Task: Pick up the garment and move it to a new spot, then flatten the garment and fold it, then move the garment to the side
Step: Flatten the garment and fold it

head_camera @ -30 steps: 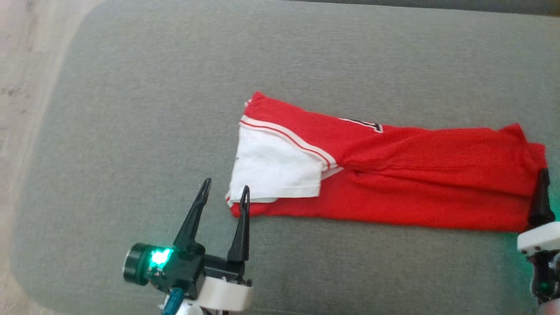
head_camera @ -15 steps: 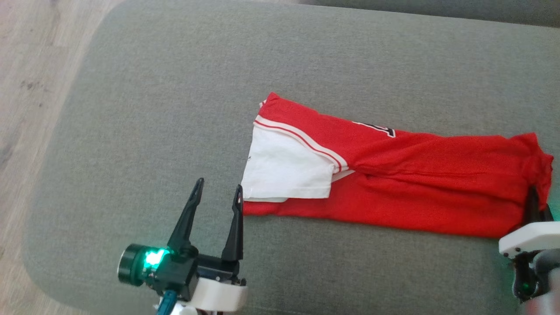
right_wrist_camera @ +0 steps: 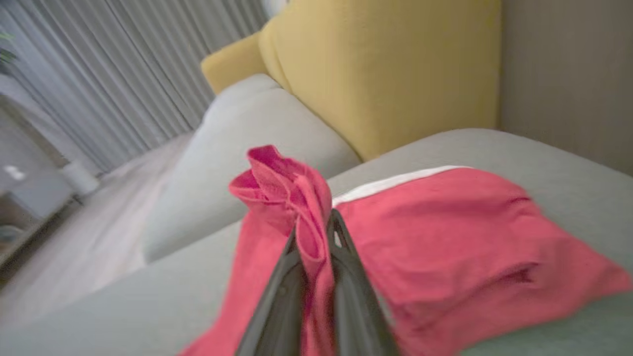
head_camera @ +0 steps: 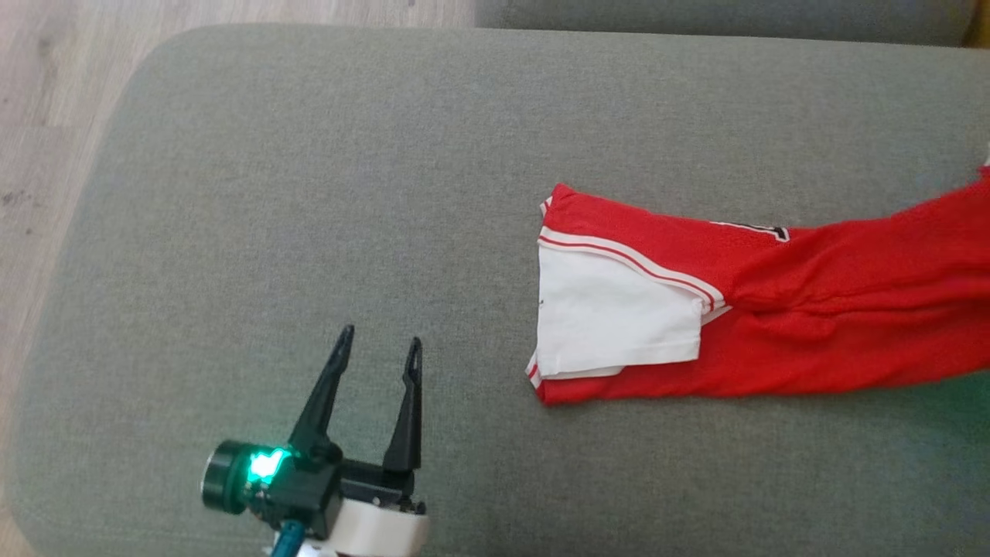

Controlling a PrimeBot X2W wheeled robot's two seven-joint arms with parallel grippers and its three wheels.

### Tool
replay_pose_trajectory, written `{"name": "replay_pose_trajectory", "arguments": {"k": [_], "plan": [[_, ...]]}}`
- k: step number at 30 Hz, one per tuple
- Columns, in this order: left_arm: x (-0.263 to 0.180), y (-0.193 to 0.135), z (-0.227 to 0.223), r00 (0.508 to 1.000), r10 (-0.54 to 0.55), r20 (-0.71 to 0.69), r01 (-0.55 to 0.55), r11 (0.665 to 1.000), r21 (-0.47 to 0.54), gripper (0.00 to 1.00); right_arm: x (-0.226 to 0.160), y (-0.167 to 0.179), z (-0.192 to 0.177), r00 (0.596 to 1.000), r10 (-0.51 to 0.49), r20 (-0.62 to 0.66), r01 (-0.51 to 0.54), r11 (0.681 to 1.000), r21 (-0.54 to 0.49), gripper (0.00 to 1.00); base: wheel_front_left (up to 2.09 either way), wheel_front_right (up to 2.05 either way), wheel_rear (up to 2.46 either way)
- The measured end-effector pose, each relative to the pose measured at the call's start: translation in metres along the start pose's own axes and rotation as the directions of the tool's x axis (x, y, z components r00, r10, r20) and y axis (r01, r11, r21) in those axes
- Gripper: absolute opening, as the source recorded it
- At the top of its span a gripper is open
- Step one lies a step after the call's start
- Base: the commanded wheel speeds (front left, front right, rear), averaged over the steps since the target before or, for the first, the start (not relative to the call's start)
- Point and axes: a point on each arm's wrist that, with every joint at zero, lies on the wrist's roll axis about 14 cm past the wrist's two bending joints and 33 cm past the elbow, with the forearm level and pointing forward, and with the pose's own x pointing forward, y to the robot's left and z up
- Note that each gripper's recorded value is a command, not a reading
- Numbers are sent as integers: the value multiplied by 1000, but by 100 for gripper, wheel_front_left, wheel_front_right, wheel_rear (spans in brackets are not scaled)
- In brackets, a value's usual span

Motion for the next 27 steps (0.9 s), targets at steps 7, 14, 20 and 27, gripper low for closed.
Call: {"name": "replay_pose_trajectory", "arguments": {"k": [7,14,20,27], "plan": [[-5,-6,-1,1000,-17,-3,17,1000,-11,100,-24,113,13,961,275,39,-276,936,216,0,0,0,0],[-10,2,-1,1000,9,-4,-9,1000,-19,100,-45,190,-25,870,492,-27,-446,810,382,0,0,0,0],[-17,13,-5,999,46,-20,-46,999,-15,100,-60,243,-81,799,591,-110,-480,737,476,0,0,0,0],[-22,22,-8,996,82,-34,-83,996,-19,100,-70,306,-96,704,702,-105,-560,640,526,0,0,0,0]]}}
